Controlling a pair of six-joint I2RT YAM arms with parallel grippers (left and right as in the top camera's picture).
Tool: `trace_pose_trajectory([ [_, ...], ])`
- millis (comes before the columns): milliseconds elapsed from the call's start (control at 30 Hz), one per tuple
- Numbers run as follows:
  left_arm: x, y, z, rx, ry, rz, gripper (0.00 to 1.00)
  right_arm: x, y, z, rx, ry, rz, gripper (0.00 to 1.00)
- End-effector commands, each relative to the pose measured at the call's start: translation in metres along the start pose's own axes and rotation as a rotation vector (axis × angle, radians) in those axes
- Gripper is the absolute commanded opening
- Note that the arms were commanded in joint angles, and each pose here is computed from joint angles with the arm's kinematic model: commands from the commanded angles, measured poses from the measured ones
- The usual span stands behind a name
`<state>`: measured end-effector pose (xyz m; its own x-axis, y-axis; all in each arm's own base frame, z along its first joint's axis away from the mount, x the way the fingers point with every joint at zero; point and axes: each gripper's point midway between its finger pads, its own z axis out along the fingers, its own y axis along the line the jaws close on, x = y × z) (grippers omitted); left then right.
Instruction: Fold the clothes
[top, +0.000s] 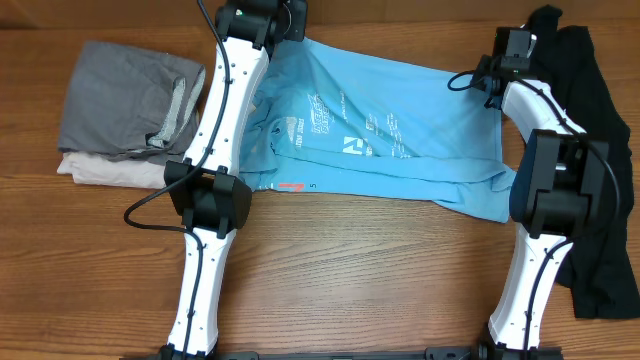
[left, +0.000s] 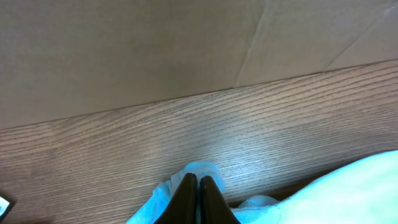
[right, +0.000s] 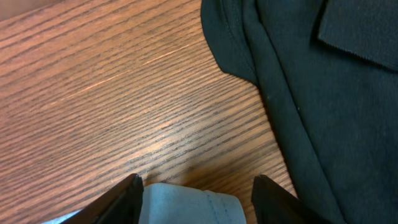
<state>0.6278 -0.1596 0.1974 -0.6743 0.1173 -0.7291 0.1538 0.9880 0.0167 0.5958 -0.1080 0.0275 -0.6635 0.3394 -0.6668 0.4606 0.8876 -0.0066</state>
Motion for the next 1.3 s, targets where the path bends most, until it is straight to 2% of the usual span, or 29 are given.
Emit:
trace_pose_trajectory([
  [0, -0.006, 0.0, -0.009, -0.011, -0.016, 0.017, 0.04, 0.004, -0.003, 0.006, 0.011, 0.005, 0.003, 0.57],
  [133, -0.006, 0.0, -0.009, -0.012, -0.014, 0.018, 0.04, 0.008, -0.003, 0.007, 0.013, 0.01, 0.002, 0.52],
  [667, 0.005, 0.0, 0.0, -0.014, 0.018, 0.021, 0.04, 0.032, -0.004, 0.027, 0.019, 0.059, -0.006, 0.5],
  [767, 0.003, 0.0, 0.0, -0.014, 0.007, 0.02, 0.04, 0.028, -0.004, 0.025, 0.02, 0.052, 0.003, 0.24],
  [867, -0.007, 0.003, 0.0, -0.033, -0.034, 0.016, 0.04, 0.01, -0.006, 0.016, 0.036, 0.018, 0.029, 0.07],
  [900, -0.011, 0.003, -0.002, -0.035, -0.048, 0.014, 0.04, 0.003, -0.005, 0.011, 0.034, 0.008, 0.032, 0.04],
  [1267, -0.021, 0.027, -0.012, -0.058, -0.07, -0.013, 0.04, -0.079, -0.02, -0.064, 0.057, -0.021, 0.056, 0.04],
])
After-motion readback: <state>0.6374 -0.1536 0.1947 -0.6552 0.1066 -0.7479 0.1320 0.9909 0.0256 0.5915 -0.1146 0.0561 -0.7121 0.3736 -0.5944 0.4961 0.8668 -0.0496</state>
